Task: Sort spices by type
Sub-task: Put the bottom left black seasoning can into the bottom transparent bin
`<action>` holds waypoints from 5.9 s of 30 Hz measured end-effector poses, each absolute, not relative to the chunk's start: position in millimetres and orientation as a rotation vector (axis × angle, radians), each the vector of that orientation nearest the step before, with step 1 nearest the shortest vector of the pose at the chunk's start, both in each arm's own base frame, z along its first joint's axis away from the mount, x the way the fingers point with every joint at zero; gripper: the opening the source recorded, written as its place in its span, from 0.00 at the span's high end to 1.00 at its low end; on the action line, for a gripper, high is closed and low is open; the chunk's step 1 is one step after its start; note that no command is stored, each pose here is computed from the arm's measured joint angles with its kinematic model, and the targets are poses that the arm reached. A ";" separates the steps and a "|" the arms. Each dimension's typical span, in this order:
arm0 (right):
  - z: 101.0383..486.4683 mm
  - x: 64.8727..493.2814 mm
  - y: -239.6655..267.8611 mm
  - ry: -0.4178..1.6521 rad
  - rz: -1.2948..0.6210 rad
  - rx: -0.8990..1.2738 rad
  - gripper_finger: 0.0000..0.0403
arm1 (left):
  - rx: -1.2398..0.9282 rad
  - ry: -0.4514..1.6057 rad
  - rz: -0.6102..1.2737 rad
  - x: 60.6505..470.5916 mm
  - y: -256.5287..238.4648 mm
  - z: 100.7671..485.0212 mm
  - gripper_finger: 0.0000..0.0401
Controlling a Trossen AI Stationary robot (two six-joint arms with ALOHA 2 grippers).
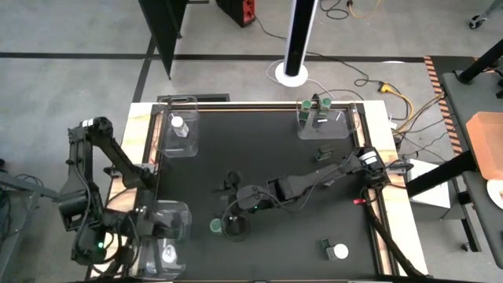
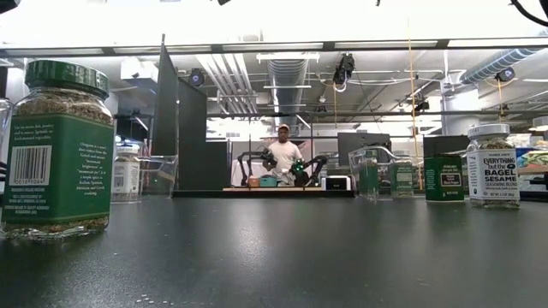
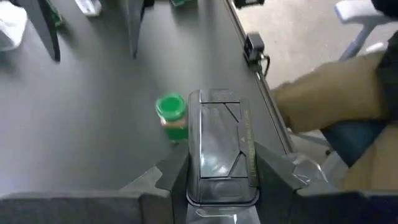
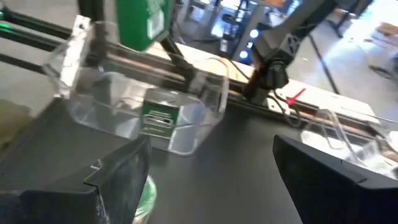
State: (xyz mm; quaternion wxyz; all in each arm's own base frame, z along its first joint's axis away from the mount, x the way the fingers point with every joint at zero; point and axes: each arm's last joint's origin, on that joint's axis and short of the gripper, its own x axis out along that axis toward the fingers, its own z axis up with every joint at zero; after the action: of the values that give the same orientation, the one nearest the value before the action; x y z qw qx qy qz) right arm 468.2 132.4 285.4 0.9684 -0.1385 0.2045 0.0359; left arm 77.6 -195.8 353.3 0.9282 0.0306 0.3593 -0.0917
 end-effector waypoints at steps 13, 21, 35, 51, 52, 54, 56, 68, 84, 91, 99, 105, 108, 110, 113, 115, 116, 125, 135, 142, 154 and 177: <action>285.0 462.3 132.4 0.414 0.141 -0.225 0.23 | 0.169 0.866 -0.217 58.6 -228.2 308.3 0.72; 285.1 462.5 132.5 0.409 0.142 -0.224 0.26 | 0.171 0.917 -0.160 58.5 -237.5 292.8 0.72; 284.7 462.5 132.5 0.409 0.146 -0.245 0.22 | 0.112 0.849 -0.086 59.8 -235.1 291.0 0.72; 284.2 463.3 130.6 0.406 0.153 -0.291 0.29 | 0.135 0.838 0.062 58.1 -215.6 292.7 0.72; 284.3 463.6 129.8 0.406 0.151 -0.291 0.29 | 0.129 0.837 0.074 58.0 -214.7 292.7 0.72; 284.5 464.3 127.7 0.404 0.146 -0.290 0.30 | 0.116 0.836 0.106 58.0 -211.8 293.0 0.72; 284.5 464.7 126.3 0.404 0.143 -0.289 0.31 | 0.099 0.834 0.140 57.5 -208.7 293.3 0.72; 283.8 465.3 122.9 0.411 0.161 -0.297 0.29 | 0.056 0.865 0.167 56.6 -207.2 293.0 0.71; 278.1 463.4 122.1 0.454 0.242 -0.344 0.34 | 0.102 0.917 0.143 55.3 -207.1 292.2 0.71; 276.8 464.5 117.4 0.455 0.271 -0.353 0.36 | 0.114 0.920 0.137 55.2 -206.9 292.3 0.71; 275.9 467.0 102.6 0.476 0.239 -0.333 0.37 | 0.066 0.993 0.098 57.4 -211.1 291.6 0.71; 275.9 467.4 96.8 0.489 0.219 -0.294 0.34 | -0.015 1.066 0.063 56.1 -219.1 289.2 0.71; 276.1 467.4 97.7 0.485 0.221 -0.294 0.33 | -0.012 1.065 0.140 55.2 -216.3 286.7 0.71; 276.9 467.7 97.9 0.477 0.223 -0.293 0.32 | 0.022 1.067 0.212 54.8 -211.6 284.5 0.71; 277.9 468.2 98.0 0.466 0.221 -0.289 0.31 | 0.075 1.065 0.285 53.3 -206.1 283.4 0.71; 278.2 468.2 98.0 0.465 0.218 -0.278 0.31 | 0.083 1.056 0.276 53.7 -206.7 281.6 0.71; 278.2 468.2 97.9 0.466 0.217 -0.273 0.30 | 0.091 1.040 0.271 54.3 -206.7 280.0 0.71; 278.3 468.1 98.7 0.465 0.234 -0.244 0.31 | 0.060 1.056 0.352 51.5 -201.8 257.0 0.71; 279.7 468.9 98.7 0.450 0.229 -0.230 0.34 | 0.014 1.061 0.400 49.7 -200.0 242.7 0.71; 281.8 469.7 99.0 0.429 0.226 -0.218 0.31 | -0.100 1.006 0.493 51.1 -203.1 236.3 0.71; 283.7 470.6 99.2 0.406 0.225 -0.220 0.30 | -0.125 0.840 0.490 56.7 -207.4 232.5 0.71; 284.3 470.7 100.2 0.403 0.220 -0.188 0.27 | 0.149 0.751 0.222 45.0 -149.1 249.9 0.71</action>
State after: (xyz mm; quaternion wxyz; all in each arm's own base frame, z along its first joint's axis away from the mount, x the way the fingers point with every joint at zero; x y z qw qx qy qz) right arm 470.7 100.2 284.3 0.9694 -0.0930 0.1993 0.1087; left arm 45.0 -149.1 249.9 0.9216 0.0726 0.3656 0.1082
